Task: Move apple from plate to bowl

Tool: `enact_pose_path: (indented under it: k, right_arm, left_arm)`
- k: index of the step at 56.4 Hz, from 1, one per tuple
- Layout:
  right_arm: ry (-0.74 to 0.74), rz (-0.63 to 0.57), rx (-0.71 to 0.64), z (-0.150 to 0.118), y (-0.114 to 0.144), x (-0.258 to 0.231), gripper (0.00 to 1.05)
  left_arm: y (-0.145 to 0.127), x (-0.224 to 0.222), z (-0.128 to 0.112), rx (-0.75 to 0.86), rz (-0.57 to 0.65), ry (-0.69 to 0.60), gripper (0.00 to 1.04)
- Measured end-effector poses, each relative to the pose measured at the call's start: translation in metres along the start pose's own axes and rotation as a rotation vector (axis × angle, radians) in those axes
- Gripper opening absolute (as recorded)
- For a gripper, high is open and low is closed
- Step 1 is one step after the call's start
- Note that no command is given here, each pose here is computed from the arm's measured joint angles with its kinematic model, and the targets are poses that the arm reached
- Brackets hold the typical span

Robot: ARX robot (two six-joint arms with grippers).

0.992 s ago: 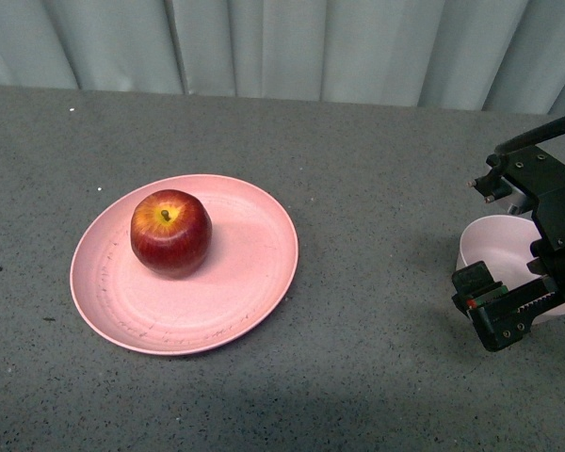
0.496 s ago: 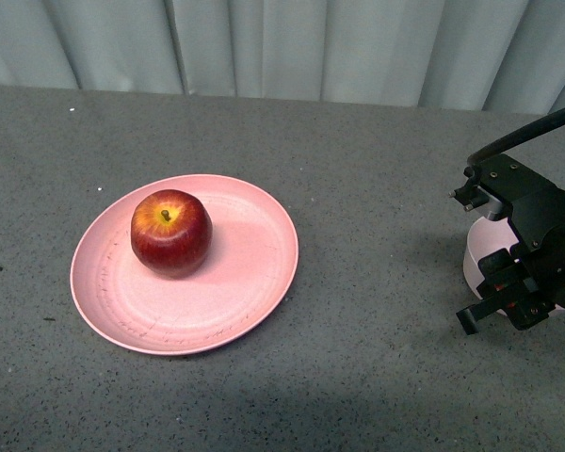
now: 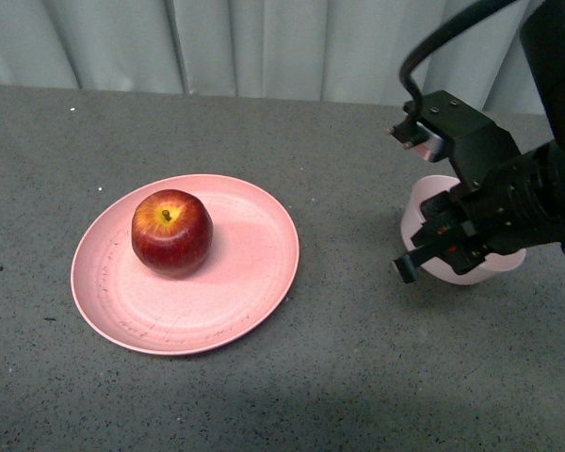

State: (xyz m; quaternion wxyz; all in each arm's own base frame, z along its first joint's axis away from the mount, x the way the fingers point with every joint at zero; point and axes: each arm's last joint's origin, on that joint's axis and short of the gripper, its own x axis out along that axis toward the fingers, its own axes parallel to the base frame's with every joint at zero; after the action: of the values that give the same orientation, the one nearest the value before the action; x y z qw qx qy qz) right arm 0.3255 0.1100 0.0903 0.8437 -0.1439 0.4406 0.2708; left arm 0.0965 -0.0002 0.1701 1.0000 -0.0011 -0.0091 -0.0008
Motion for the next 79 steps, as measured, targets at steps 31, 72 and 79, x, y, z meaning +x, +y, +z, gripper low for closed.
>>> enact_pose_path:
  k: [31, 72, 79]
  right_arm:
    - [-0.006, 0.137, -0.051, 0.024, 0.054, 0.026, 0.01]
    - [-0.172, 0.073, 0.010, 0.031, 0.051, 0.012, 0.71]
    - [-0.316, -0.072, 0.043, 0.034, 0.041, -0.012, 0.90]
  left_arm:
    - [0.000, 0.000, 0.000, 0.000, 0.000, 0.000, 0.98]
    - [0.000, 0.000, 0.000, 0.000, 0.000, 0.000, 0.98]
    - [0.000, 0.000, 0.000, 0.000, 0.000, 0.000, 0.98]
